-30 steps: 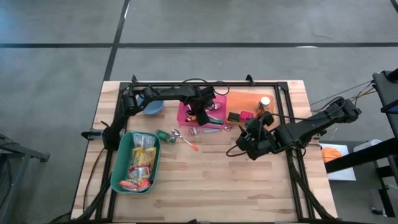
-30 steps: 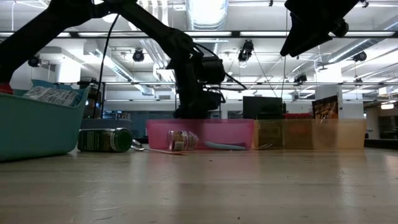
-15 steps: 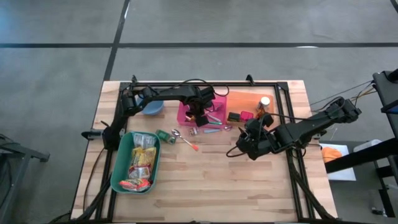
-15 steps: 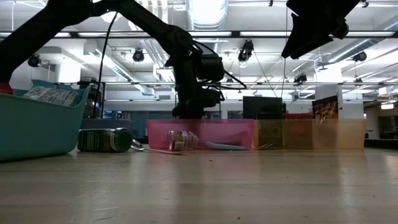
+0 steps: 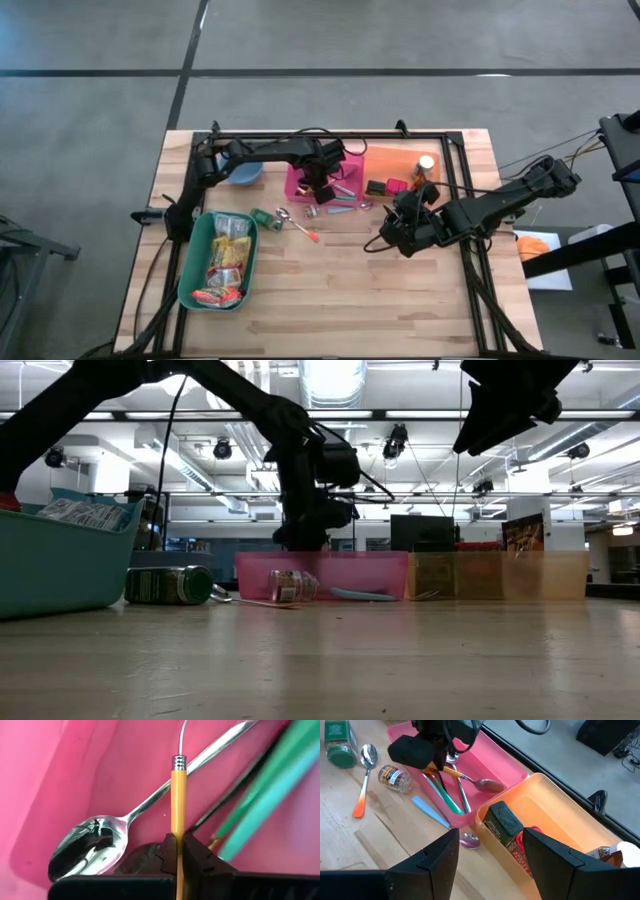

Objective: Pick & Place Food Item
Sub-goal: Put the yellow spoon into the pink bin

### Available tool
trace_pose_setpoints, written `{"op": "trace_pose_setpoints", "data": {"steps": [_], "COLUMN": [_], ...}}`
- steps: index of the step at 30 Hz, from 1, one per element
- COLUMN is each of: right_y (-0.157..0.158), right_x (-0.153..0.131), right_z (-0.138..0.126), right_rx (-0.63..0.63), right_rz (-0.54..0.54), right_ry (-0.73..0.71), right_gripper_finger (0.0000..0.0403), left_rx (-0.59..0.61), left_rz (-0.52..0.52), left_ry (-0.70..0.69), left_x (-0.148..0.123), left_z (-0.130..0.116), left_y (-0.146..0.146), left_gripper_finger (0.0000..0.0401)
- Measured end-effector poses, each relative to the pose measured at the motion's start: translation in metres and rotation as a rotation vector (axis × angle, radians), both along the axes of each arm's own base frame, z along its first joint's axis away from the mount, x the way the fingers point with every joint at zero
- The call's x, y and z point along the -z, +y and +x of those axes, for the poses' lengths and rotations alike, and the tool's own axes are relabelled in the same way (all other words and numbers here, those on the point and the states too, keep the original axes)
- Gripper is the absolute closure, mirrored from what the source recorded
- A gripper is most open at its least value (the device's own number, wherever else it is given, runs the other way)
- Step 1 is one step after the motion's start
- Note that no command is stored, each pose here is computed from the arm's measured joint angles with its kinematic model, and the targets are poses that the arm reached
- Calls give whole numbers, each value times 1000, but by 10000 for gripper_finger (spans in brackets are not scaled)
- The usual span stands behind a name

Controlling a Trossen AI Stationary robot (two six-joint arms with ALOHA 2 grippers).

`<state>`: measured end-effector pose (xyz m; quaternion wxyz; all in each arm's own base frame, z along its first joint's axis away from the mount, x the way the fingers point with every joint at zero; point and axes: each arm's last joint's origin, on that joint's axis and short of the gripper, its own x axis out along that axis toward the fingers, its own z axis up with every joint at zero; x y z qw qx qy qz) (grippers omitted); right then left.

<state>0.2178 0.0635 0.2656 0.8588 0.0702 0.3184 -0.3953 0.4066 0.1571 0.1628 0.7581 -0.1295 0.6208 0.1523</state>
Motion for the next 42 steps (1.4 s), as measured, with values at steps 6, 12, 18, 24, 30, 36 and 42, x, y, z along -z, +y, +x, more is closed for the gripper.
{"op": "trace_pose_setpoints", "data": {"steps": [6, 12, 18, 24, 30, 36, 42], "right_y": [1, 1, 2, 2, 2, 2, 2], "right_x": [0, 0, 0, 0, 0, 0, 0], "right_z": [1, 2, 2, 4, 4, 4, 4], "right_rx": [3, 24, 22, 9, -2, -5, -7], "right_rz": [26, 55, 69, 74, 64, 62, 60], "right_ry": [-16, -48, -50, -56, -44, -42, -40], "right_gripper_finger": [186, 186, 186, 186, 186, 186, 186], "left_rx": [10, 25, 97, 158, 160, 177, 176], "left_rz": [-2, 1, 20, -8, 20, 38, 34], "left_ry": [-45, -79, -105, -126, -89, -45, -28], "left_x": [-20, -36, -33, -16, -5, 11, 20], "left_z": [-3, -5, -1, 9, 10, 12, 14], "left_y": [-4, -10, -10, -12, -10, -9, -8], "left_gripper_finger": [398, 398, 400, 394, 337, 293, 288]}}
